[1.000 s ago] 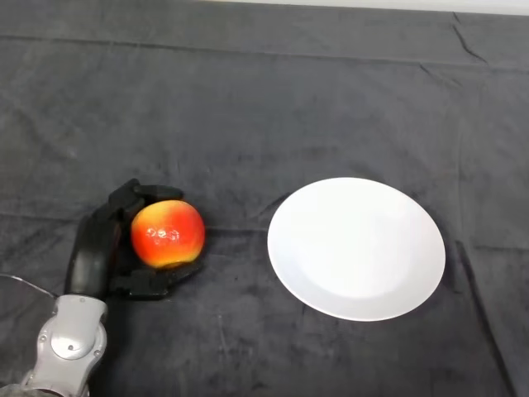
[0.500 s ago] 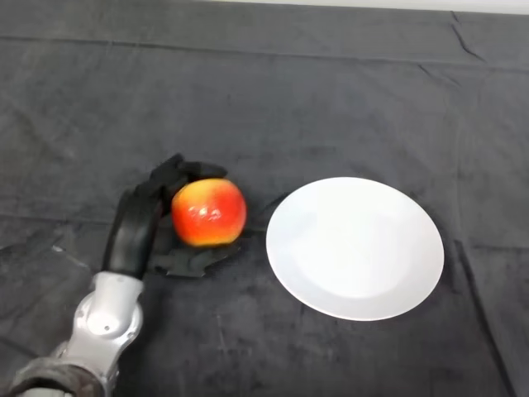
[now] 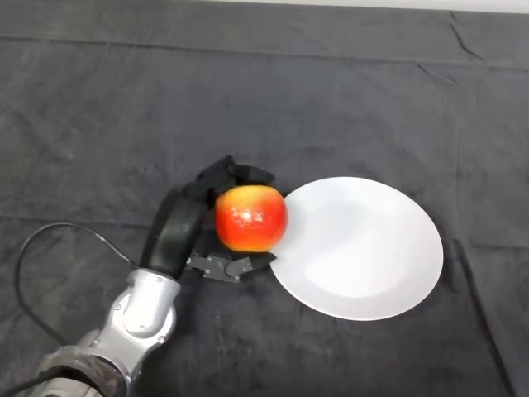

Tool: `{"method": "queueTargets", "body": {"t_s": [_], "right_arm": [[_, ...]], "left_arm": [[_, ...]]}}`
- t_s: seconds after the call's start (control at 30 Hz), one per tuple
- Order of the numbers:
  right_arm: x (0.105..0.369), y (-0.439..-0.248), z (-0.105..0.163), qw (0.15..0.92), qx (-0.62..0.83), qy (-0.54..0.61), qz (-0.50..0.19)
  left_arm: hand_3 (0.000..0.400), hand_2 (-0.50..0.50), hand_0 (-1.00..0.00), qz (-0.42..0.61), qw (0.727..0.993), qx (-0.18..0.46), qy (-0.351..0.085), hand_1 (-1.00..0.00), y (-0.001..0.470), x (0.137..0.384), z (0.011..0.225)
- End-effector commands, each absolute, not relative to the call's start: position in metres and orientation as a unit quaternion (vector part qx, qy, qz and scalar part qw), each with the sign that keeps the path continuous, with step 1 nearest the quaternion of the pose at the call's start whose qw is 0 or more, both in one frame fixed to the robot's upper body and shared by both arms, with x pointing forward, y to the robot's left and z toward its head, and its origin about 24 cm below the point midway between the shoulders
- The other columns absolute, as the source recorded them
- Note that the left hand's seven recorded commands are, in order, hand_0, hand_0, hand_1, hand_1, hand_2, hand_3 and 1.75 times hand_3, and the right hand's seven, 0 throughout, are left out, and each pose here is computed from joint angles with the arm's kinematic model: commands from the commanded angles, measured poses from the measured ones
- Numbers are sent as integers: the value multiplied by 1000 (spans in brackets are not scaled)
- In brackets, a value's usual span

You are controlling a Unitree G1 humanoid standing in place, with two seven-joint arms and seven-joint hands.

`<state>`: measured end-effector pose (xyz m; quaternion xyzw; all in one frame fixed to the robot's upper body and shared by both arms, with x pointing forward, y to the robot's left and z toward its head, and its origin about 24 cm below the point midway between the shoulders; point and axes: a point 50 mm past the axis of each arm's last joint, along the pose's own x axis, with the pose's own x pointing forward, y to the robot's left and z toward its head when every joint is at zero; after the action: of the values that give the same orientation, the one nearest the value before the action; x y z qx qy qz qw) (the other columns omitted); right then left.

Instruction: Move the apple to the plate

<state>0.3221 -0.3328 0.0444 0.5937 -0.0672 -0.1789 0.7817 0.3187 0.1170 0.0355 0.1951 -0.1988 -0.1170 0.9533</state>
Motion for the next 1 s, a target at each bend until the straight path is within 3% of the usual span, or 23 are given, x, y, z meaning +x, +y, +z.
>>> {"method": "queueTargets", "body": {"t_s": [0.03, 0.47, 1.0], "right_arm": [[320, -342, 50, 781, 590, -82, -185], [320, -342, 50, 781, 591, -83, -185], [320, -342, 50, 781, 591, -83, -185]], "left_arm": [[400, 0, -1000, -137, 935, 202, -258, -1000, 100, 333, 66], [400, 0, -1000, -179, 922, 216, -266, -1000, 73, 333, 70], [400, 0, -1000, -247, 903, 248, -250, -1000, 47, 321, 56]]}}
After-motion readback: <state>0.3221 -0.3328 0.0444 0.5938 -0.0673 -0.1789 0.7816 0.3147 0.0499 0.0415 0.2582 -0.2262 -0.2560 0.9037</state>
